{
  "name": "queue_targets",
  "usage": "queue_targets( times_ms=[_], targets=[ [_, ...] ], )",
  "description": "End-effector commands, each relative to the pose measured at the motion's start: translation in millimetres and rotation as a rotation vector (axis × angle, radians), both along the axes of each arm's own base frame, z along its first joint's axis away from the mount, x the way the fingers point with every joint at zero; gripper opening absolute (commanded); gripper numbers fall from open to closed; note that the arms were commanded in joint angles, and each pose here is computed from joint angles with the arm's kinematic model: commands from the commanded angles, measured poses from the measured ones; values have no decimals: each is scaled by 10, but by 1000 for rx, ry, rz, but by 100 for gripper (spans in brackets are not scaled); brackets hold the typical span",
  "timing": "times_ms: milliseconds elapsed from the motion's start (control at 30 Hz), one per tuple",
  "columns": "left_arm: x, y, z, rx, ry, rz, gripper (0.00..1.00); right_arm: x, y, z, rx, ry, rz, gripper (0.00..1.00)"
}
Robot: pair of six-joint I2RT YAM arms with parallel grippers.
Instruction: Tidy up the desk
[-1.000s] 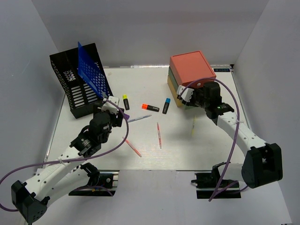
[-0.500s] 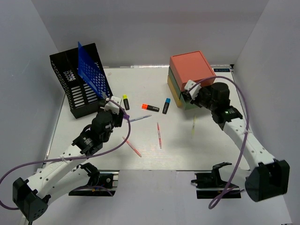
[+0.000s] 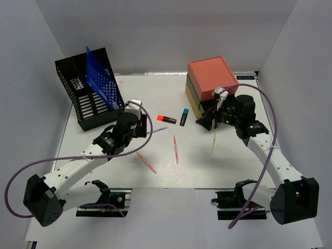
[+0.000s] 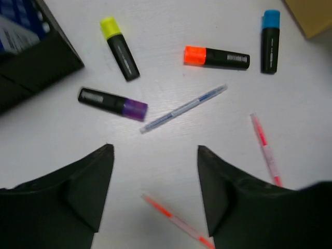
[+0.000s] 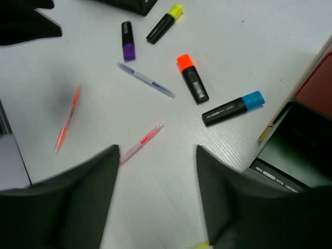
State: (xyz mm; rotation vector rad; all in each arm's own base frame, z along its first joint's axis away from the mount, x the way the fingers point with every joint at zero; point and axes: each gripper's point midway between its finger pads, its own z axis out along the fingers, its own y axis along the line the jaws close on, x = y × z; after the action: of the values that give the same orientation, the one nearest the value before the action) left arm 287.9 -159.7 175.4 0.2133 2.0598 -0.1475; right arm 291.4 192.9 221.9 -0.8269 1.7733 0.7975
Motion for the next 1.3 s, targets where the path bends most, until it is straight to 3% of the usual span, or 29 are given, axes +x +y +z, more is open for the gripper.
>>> queue_targets(
  times_ms=[0, 33, 100, 167, 433, 733, 1267],
  targets=[
    [-32, -61, 17, -132, 102, 110, 78, -234, 90, 104, 101, 58, 110, 72],
    [-21, -90, -31, -171, 131, 152, 80, -257, 96, 98, 103, 59, 118, 84],
    [-9, -106, -54, -208, 157, 202, 86, -290, 67, 57, 103, 62, 123, 86],
    [30, -144, -103, -271, 186, 276, 87, -293, 43, 68, 100, 59, 116, 80],
    [272, -35, -242, -343, 250, 552, 67, -113, -237, 172, 29, -25, -47, 32],
    [600, 173, -283, -351, 288, 685, 60, -89, -420, 292, 46, -45, -113, 30],
    [784, 340, -799, -334, 428, 804, 66, -30, -640, 281, 67, -32, -172, 33]
  ],
)
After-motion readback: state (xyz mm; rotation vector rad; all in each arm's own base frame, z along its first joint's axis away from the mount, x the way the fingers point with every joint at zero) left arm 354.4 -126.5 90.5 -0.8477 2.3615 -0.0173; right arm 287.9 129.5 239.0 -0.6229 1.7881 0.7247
